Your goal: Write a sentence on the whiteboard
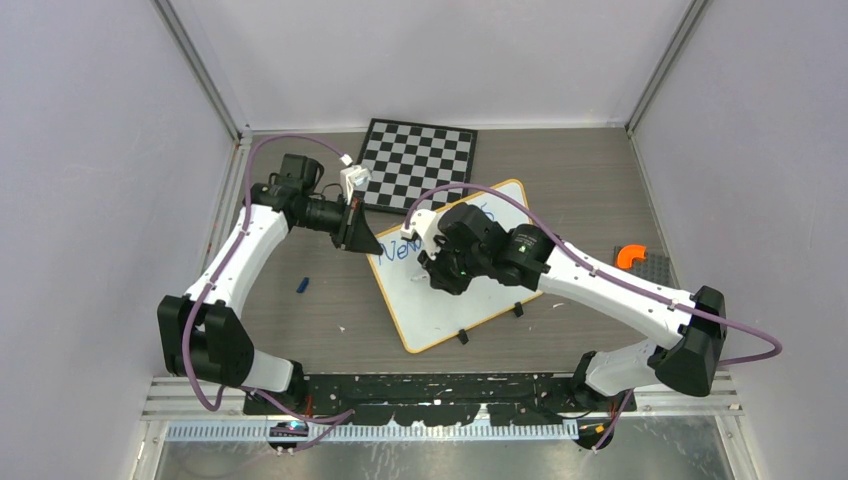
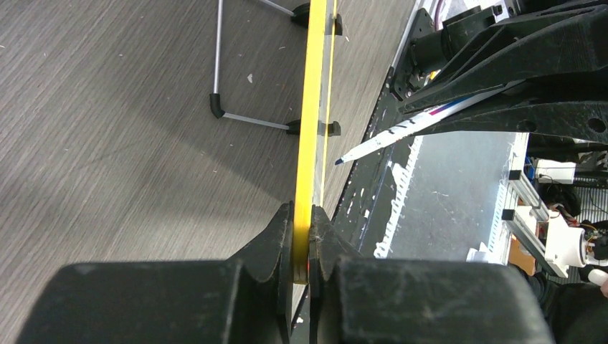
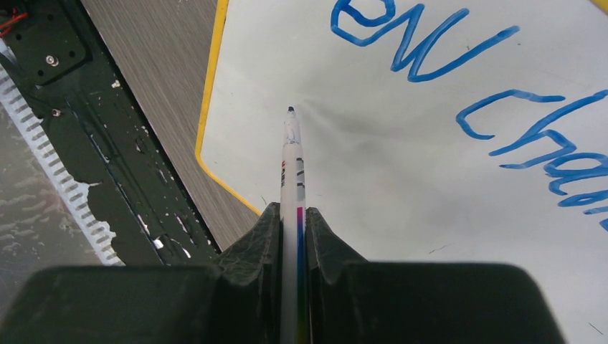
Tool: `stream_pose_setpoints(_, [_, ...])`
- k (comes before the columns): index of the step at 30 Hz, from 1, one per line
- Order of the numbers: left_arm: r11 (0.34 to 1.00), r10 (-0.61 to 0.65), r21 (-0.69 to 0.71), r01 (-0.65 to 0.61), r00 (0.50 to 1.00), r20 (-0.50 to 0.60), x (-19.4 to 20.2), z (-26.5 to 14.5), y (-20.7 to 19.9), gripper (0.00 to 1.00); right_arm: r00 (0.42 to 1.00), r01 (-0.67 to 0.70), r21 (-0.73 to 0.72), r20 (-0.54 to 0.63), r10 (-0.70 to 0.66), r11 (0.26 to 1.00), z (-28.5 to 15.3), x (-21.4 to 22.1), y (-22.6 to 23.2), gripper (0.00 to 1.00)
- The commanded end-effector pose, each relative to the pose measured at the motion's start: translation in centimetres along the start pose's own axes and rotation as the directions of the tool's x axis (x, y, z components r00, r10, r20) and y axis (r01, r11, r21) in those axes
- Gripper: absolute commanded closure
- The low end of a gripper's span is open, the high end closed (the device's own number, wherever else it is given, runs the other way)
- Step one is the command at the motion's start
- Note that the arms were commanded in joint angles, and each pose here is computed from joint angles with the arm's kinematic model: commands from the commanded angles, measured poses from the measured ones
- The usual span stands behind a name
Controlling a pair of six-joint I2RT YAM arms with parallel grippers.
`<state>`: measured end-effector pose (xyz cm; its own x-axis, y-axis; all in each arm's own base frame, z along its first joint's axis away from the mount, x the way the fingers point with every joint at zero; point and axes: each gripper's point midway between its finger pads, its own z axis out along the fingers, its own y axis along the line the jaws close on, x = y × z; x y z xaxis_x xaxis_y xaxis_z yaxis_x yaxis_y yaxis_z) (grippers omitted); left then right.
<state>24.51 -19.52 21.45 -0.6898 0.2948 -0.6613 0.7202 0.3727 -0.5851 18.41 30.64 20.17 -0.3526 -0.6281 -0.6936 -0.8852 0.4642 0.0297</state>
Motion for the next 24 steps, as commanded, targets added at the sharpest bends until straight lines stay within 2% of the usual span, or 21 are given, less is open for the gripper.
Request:
stream_pose_setpoints(1, [0.997, 0.025, -0.077, -0.025, 1.000, -0.007, 0.1, 0.1, 2.0, 1.00, 0.999, 0.017, 0.010, 0.027, -0.018, 1.000, -0.4, -0.6, -0.1, 1.00])
stream_pose_setpoints(14, [0.997, 0.028, -0.077, -0.028, 1.000, -0.006, 0.1, 0.1, 1.8, 1.00, 1.000, 0.003, 0.160, 0.027, -0.008, 0.987, 0.7, -1.4, -2.7, 1.00])
stream_pose_setpoints(24, [0.997, 0.031, -0.074, -0.031, 0.999, -0.009, 0.2, 0.1, 1.8, 1.00, 0.999, -0.004, 0.126, 0.032, 0.000, 0.992, 1.3, -1.9, -2.1, 1.00])
